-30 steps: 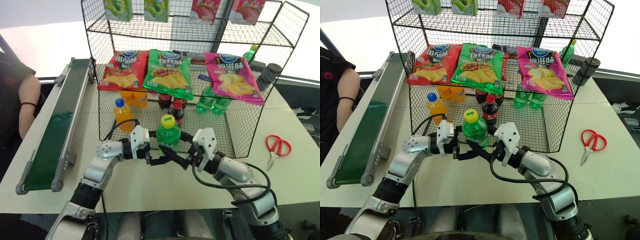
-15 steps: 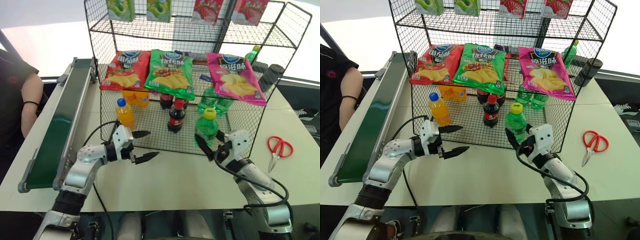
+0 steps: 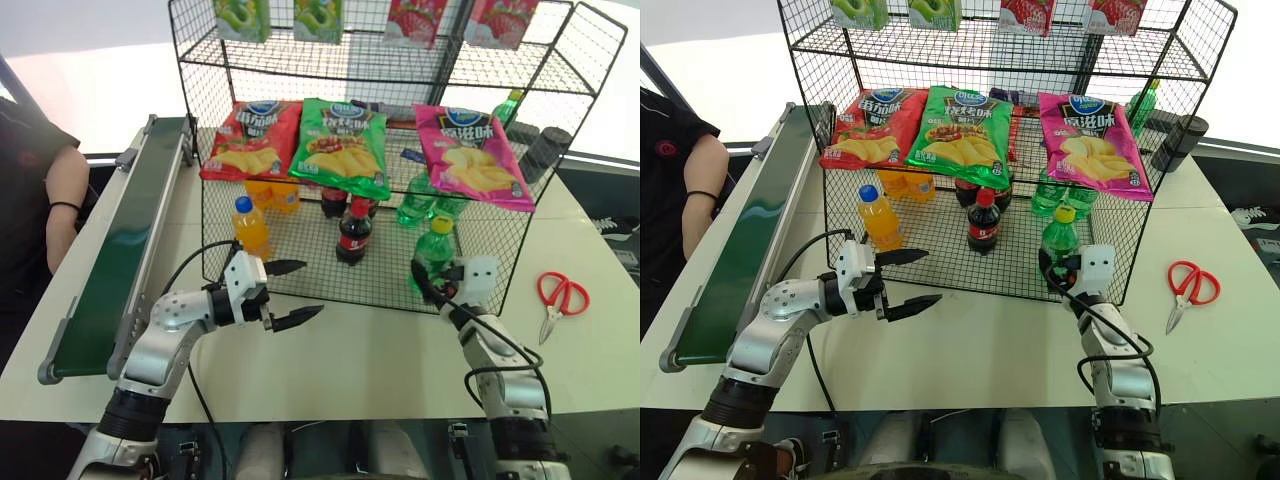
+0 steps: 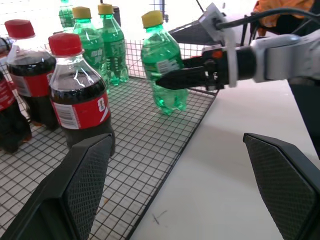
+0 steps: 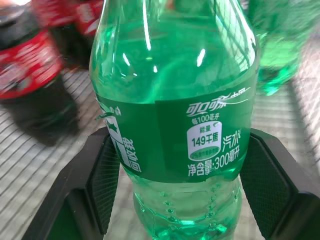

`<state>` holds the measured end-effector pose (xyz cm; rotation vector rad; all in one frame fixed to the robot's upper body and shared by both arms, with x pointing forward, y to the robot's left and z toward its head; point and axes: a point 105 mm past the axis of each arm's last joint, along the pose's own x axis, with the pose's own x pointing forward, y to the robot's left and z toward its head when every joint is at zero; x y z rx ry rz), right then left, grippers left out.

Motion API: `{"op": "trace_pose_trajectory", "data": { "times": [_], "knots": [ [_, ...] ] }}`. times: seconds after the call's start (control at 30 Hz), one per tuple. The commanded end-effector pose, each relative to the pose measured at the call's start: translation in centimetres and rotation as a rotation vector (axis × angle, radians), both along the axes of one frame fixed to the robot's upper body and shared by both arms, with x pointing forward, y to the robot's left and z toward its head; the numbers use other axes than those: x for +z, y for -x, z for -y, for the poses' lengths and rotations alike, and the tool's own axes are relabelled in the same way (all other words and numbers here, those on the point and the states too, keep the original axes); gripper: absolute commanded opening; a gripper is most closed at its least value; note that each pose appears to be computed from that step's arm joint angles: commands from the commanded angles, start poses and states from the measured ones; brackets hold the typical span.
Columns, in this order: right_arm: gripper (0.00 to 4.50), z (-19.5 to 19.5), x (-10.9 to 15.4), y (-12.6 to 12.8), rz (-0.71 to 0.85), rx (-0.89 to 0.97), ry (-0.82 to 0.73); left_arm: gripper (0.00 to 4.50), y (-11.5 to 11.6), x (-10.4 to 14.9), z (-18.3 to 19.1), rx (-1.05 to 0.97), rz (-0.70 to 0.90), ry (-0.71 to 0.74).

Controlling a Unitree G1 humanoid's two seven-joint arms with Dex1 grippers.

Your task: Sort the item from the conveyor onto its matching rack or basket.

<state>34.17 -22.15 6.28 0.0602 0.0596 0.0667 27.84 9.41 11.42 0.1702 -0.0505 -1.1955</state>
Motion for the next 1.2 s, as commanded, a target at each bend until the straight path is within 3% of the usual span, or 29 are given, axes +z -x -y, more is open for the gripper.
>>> {"op": "trace_pose_trajectory", "data": {
  "times": [0.03,0.53,0.6,0.67,1.2],
  "knots": [
    [2.88,1.9,1.4,-0.7,0.066,-0.066,-0.001,4.46,0.3,0.9,0.2,-0.002,0.029,0.023],
    [2.88,0.9,1.7,-1.4,0.108,-0.03,-0.05,4.46,0.5,0.7,0.3,0.004,0.021,0.031],
    [3.94,0.9,1.6,-1.2,0.109,-0.025,-0.04,4.5,0.4,0.7,0.3,0.004,0.021,0.032],
    [4.41,0.9,1.6,-1.0,0.109,-0.027,-0.032,4.5,0.4,0.7,0.3,0.004,0.022,0.032],
    [4.41,1.4,2.9,3.6,0.127,-0.047,0.139,4.5,0.2,0.4,0.1,0.011,0.013,0.029]
  ]
}}
